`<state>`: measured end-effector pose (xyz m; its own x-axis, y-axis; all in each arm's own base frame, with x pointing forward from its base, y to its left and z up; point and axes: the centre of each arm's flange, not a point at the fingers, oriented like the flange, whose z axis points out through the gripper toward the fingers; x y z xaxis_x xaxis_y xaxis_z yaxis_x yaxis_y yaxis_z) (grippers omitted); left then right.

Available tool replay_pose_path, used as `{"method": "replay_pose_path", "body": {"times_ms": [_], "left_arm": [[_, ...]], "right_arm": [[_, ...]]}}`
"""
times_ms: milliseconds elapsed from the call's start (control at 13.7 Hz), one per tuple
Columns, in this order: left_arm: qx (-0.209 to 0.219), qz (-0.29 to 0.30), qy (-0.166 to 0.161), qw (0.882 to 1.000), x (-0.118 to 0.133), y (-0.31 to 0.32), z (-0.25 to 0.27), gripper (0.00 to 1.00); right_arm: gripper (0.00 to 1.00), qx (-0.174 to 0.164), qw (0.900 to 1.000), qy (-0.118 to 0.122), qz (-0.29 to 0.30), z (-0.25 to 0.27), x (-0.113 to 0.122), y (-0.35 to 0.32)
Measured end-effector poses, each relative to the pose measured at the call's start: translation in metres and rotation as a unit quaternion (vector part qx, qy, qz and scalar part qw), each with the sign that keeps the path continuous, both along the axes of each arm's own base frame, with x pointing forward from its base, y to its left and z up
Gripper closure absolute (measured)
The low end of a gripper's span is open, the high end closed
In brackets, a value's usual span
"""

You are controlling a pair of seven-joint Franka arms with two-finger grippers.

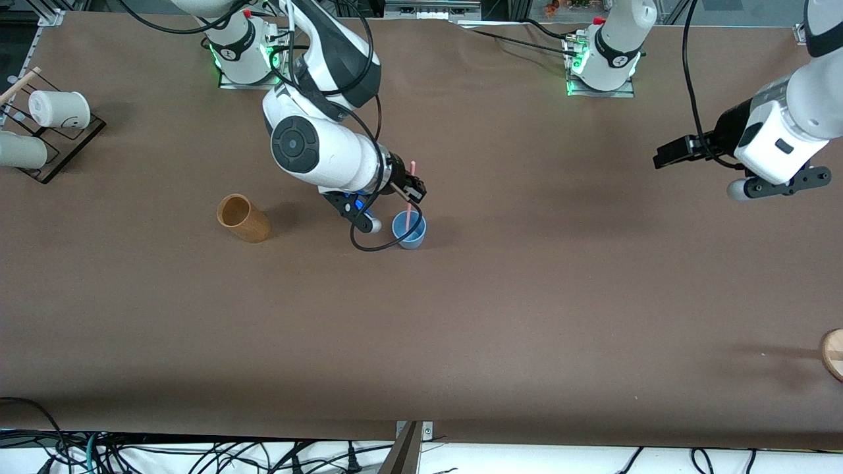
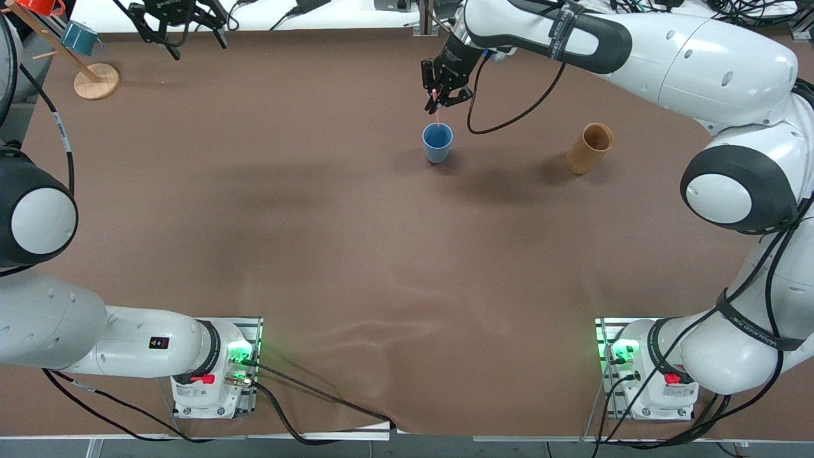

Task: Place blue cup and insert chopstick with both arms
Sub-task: 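Move the chopstick over the blue cup and lower it in with the right gripper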

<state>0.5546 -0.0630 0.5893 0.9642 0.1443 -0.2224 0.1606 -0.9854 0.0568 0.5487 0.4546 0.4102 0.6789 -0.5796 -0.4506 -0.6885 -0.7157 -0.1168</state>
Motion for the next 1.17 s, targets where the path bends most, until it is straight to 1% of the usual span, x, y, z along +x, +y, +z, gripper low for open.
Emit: {"method": "replay_pose_path", "body": {"times_ms": [73,146,366,439,805,878,1024,1171], "left_arm": [[0.007,-0.025,-0.003,1.000,-0.002,0.006,0.002,0.00],[0.007,-0.038,-0.001,0.999,-0.003,0.013,0.002,0.00],[0.005,-0.038,0.012,0.999,-0.005,0.027,-0.003,0.00],[0.005,-0.038,0.013,0.999,-0.005,0.026,-0.004,0.00],[0.005,-0.040,0.020,0.999,-0.003,0.026,-0.011,0.00],[0.005,-0.040,0.020,0.999,-0.002,0.026,-0.011,0.00],[0.005,-0.040,0.019,0.999,-0.001,0.026,-0.011,0.00],[0.005,-0.039,0.020,0.999,0.001,0.028,-0.013,0.00]], "right_arm": [[0.91,-0.002,1.000,0.001,-0.003,-0.009,-0.001,0.001],[0.91,-0.003,1.000,0.002,-0.006,-0.018,-0.002,0.002],[0.91,-0.006,1.000,0.007,-0.010,-0.035,0.000,0.002],[0.86,-0.007,1.000,0.007,-0.010,-0.037,0.000,0.002],[0.31,-0.004,1.000,0.004,-0.011,-0.033,0.001,0.002],[0.22,-0.001,1.000,-0.002,-0.013,-0.025,0.002,0.001],[0.00,0.005,1.000,-0.023,-0.016,0.006,0.009,-0.012],[0.00,0.002,0.999,-0.044,0.003,0.042,0.019,-0.046]]}}
